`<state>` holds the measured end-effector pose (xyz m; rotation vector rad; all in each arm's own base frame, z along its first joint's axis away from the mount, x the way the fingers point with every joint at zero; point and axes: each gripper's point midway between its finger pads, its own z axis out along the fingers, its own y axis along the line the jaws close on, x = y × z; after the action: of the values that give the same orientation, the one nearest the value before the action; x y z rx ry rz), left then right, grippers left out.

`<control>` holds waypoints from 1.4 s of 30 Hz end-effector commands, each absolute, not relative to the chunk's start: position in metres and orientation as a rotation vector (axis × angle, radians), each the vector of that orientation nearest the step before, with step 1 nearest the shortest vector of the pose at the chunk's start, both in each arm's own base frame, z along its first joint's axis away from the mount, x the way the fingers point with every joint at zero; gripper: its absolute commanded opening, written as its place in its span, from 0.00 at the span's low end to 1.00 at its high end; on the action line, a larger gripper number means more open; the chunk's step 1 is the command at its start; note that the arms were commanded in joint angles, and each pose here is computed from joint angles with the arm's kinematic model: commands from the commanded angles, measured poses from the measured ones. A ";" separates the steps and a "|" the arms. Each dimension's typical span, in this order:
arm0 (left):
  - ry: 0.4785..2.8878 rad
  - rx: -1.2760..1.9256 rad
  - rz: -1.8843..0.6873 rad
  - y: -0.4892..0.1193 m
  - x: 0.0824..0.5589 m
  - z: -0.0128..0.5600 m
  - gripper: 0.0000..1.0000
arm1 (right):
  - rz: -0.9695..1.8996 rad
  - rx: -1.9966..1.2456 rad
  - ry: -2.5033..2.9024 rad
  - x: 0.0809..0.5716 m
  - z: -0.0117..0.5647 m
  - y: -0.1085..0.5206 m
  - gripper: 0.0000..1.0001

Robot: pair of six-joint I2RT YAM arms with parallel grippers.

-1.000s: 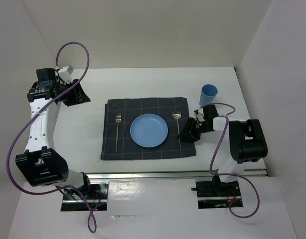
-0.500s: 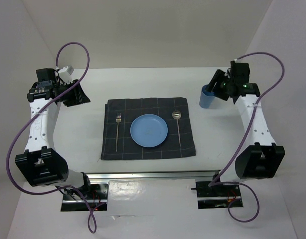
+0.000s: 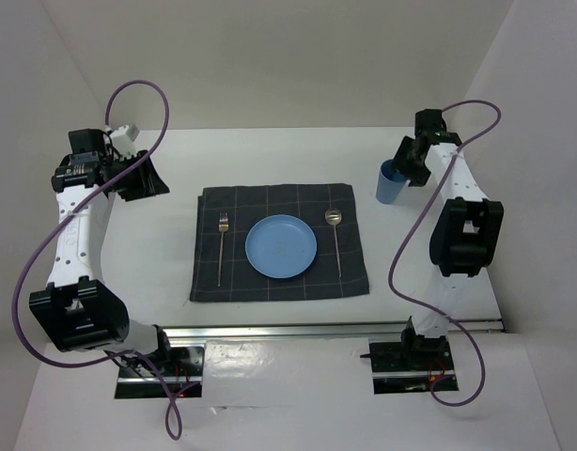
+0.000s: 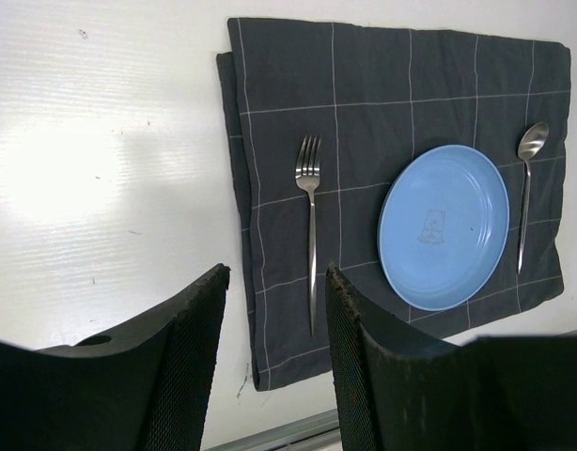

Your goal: Set the dinner table for one person

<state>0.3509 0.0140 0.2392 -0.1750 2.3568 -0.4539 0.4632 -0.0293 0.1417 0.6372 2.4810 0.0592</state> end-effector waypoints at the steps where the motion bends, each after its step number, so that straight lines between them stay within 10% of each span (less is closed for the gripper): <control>1: 2.323 -0.140 -0.426 0.017 0.352 0.251 0.54 | -0.014 0.635 2.410 0.475 0.164 -0.046 0.64; 5: 2.315 -0.126 -0.418 0.017 0.353 0.254 0.54 | -0.034 0.644 2.437 0.477 0.144 -0.048 0.56; 10: 2.324 -0.130 -0.422 0.018 0.357 0.251 0.54 | -0.061 0.641 2.462 0.476 0.131 -0.051 0.00; 22: 2.333 -0.133 -0.425 0.018 0.355 0.247 0.54 | 0.010 0.243 2.274 0.494 0.244 0.045 0.00; 42: 2.322 -0.125 -0.433 0.015 0.350 0.248 0.54 | 0.157 -0.020 2.567 0.489 0.149 0.158 0.00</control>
<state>0.3501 0.0158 0.2376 -0.1581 2.3633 -0.4376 0.4893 0.1508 0.1360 -0.0067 2.5821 0.1528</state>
